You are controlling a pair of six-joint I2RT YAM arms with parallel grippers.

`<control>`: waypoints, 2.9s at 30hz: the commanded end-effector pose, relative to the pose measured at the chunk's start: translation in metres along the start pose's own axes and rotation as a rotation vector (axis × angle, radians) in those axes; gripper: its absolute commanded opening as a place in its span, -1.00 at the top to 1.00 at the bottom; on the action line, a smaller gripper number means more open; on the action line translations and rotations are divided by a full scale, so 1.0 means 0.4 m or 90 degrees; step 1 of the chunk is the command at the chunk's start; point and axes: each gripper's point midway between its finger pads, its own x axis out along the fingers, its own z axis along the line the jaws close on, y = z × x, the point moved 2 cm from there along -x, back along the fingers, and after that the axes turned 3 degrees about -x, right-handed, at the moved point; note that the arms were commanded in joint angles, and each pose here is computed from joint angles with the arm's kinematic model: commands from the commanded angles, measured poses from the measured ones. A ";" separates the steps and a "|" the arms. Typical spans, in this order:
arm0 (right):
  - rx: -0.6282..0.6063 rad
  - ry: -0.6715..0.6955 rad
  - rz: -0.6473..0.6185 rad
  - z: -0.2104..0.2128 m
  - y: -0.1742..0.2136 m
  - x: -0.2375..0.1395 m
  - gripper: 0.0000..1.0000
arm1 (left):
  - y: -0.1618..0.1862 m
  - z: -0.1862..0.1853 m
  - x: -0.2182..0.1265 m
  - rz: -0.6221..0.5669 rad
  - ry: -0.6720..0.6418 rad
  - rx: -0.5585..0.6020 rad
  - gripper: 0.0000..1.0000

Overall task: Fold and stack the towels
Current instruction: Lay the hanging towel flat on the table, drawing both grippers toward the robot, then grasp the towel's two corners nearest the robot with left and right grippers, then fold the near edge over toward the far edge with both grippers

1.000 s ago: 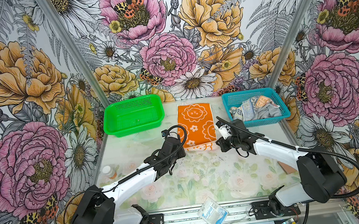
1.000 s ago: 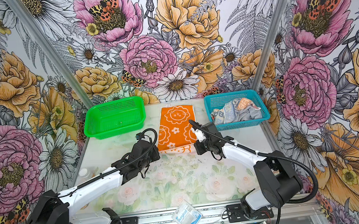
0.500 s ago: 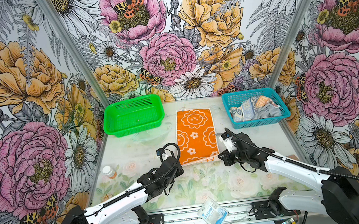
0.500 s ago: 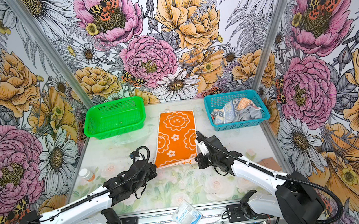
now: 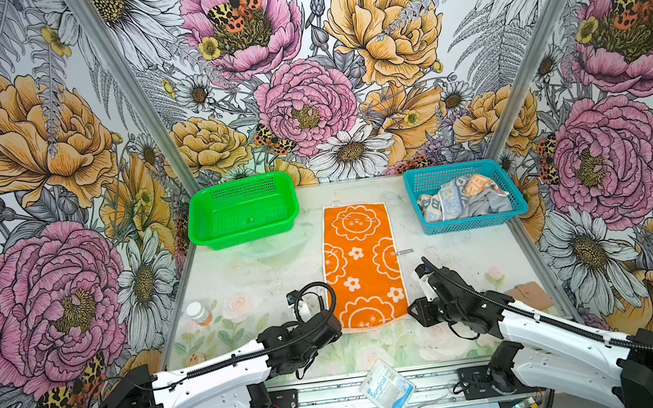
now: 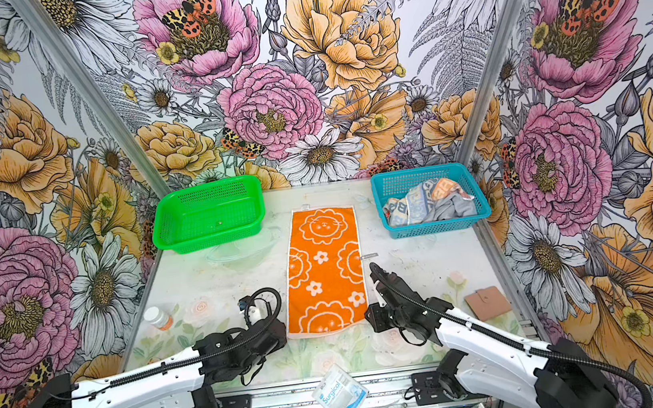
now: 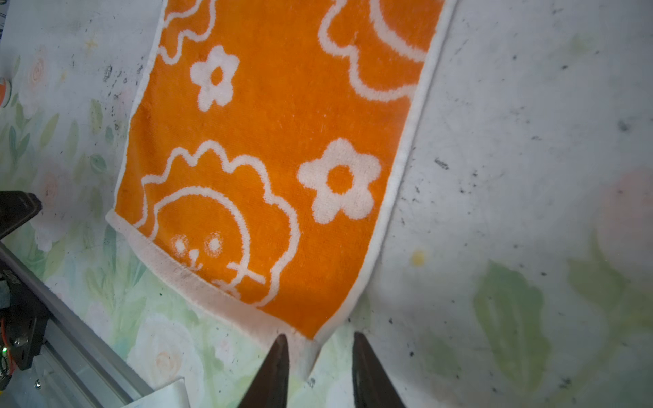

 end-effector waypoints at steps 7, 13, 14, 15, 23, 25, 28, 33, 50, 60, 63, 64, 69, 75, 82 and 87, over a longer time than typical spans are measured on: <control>0.072 -0.002 0.017 0.012 0.038 -0.047 0.26 | 0.018 0.011 0.009 0.067 -0.085 0.097 0.11; 0.126 0.019 0.069 0.003 0.066 -0.015 0.24 | 0.040 -0.044 0.084 0.157 0.012 0.078 0.28; 0.130 0.017 0.074 0.004 0.067 -0.012 0.23 | 0.040 -0.050 0.099 0.167 0.023 0.073 0.31; 0.133 0.017 0.078 0.004 0.070 -0.010 0.23 | 0.041 -0.059 0.110 0.173 0.034 0.076 0.32; 0.154 -0.011 0.073 0.017 0.076 0.001 0.17 | 0.082 -0.053 0.159 0.224 -0.014 0.078 0.48; 0.154 -0.010 0.072 0.018 0.074 0.002 0.16 | 0.089 -0.051 0.160 0.225 -0.020 0.079 0.52; 0.155 -0.009 0.074 0.020 0.072 0.006 0.16 | 0.092 -0.054 0.151 0.225 -0.017 0.074 0.62; 0.154 -0.006 0.082 0.021 0.075 0.016 0.16 | 0.091 -0.041 0.120 0.215 -0.023 0.075 0.59; 0.144 0.009 0.096 0.025 0.076 0.049 0.16 | 0.076 -0.021 0.131 0.192 -0.047 0.082 0.47; 0.128 0.027 0.105 0.016 0.074 0.087 0.47 | 0.082 -0.028 0.130 0.193 -0.035 0.076 1.00; 0.123 0.022 0.103 0.022 0.067 0.092 0.71 | 0.078 -0.025 0.126 0.188 -0.030 0.074 1.00; 0.122 0.019 0.101 0.023 0.064 0.092 0.84 | 0.078 -0.024 0.124 0.187 -0.028 0.074 1.00; 0.127 -0.006 0.094 0.036 0.065 0.078 1.00 | 0.082 -0.021 0.108 0.191 -0.010 0.073 1.00; 0.127 -0.068 0.074 0.072 0.068 0.031 1.00 | 0.096 -0.013 0.066 0.191 -0.003 0.104 1.00; 0.102 -0.082 0.053 0.115 0.059 -0.046 1.00 | 0.092 -0.034 -0.008 0.186 0.036 0.113 1.00; 0.111 -0.079 0.072 0.117 0.081 -0.052 1.00 | 0.102 -0.037 -0.029 0.197 0.048 0.107 1.00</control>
